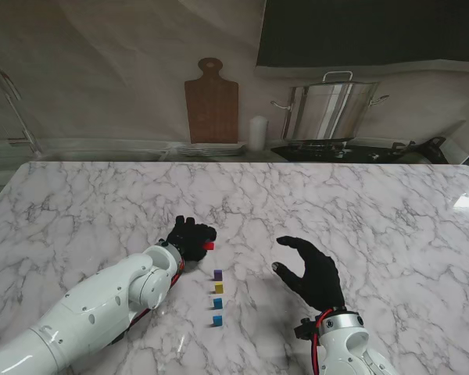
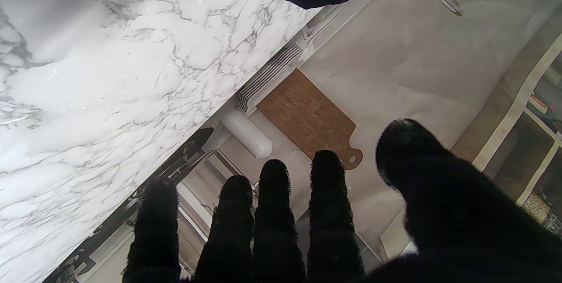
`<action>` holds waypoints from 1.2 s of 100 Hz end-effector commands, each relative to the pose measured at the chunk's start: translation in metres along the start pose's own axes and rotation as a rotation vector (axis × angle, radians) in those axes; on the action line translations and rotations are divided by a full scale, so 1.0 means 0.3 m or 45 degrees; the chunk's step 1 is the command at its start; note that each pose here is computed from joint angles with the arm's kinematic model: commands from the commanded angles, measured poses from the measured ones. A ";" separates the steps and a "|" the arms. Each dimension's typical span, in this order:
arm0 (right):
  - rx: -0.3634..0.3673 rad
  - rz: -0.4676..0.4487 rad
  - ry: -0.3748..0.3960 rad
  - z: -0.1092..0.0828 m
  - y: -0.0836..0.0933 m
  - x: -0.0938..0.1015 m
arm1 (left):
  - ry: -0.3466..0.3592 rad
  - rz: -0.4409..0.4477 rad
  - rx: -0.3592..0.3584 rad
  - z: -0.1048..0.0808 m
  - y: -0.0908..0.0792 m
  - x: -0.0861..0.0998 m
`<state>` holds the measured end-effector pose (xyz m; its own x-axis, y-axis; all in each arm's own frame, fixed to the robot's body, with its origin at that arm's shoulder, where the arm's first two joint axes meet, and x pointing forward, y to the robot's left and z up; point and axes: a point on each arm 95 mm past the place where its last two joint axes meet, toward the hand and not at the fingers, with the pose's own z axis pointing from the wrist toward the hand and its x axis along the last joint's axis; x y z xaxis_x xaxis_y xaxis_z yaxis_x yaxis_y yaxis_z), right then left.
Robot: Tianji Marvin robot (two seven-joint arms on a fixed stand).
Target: Arrange dominoes in a row
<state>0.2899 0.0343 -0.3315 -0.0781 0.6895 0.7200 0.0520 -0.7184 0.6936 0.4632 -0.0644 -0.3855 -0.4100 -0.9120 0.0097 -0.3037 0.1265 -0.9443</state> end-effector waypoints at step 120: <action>-0.004 0.004 -0.003 -0.004 0.001 0.006 | 0.068 0.078 -0.023 0.011 0.010 0.012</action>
<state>0.2901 0.0342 -0.3305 -0.0788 0.6885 0.7209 0.0492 -0.7196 0.6926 0.4668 -0.0706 -0.3820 -0.4689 -0.8829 -0.0272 -0.2664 0.1707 -0.9486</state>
